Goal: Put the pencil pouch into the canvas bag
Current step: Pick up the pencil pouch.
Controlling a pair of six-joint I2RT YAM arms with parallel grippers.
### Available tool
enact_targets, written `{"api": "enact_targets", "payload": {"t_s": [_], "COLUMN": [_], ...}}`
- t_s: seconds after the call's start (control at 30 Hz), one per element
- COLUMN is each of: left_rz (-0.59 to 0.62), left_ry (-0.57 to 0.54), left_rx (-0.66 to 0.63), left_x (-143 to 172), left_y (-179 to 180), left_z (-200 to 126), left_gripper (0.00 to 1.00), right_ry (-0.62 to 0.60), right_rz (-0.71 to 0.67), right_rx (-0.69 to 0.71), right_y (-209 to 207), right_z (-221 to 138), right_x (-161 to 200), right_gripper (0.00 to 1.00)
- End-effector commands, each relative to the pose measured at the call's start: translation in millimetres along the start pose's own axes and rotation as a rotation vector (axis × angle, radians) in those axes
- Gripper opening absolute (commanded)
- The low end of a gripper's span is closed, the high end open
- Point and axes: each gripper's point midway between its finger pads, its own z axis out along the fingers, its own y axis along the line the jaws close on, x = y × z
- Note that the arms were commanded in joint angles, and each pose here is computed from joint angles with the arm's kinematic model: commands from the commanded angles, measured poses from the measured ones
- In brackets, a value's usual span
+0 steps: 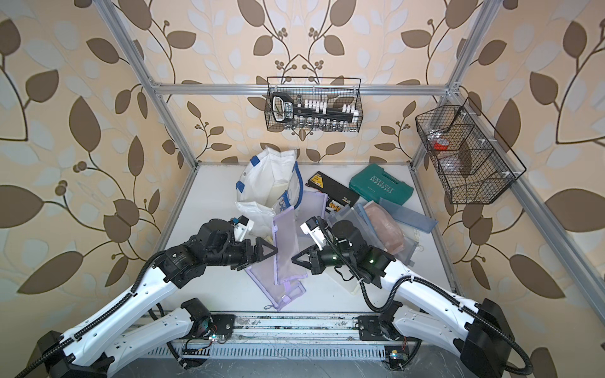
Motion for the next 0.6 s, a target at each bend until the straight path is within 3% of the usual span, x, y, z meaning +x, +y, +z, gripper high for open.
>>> {"api": "enact_targets", "payload": {"t_s": [0.0, 0.37, 0.5, 0.57], "left_rz": [0.046, 0.076, 0.074, 0.078], "left_ry": [-0.062, -0.098, -0.106, -0.105], "left_rx": [0.182, 0.28, 0.29, 0.3], "left_x": [-20.2, -50.6, -50.7, -50.2], "left_y": [-50.9, -97.3, -102.0, -105.2], "left_z": [-9.4, -7.6, -13.8, -16.4], "left_gripper": [0.99, 0.95, 0.85, 0.71], "right_ry": [-0.06, -0.187, -0.225, -0.227], "right_rz": [-0.071, -0.131, -0.143, -0.143], "right_rx": [-0.097, -0.227, -0.228, -0.223], "right_y": [32.6, 72.2, 76.6, 74.4], "right_z": [-10.6, -29.0, -36.5, -36.2], "right_x": [-25.1, -59.4, -65.9, -66.7], "right_gripper": [0.0, 0.0, 0.0, 0.0]}}
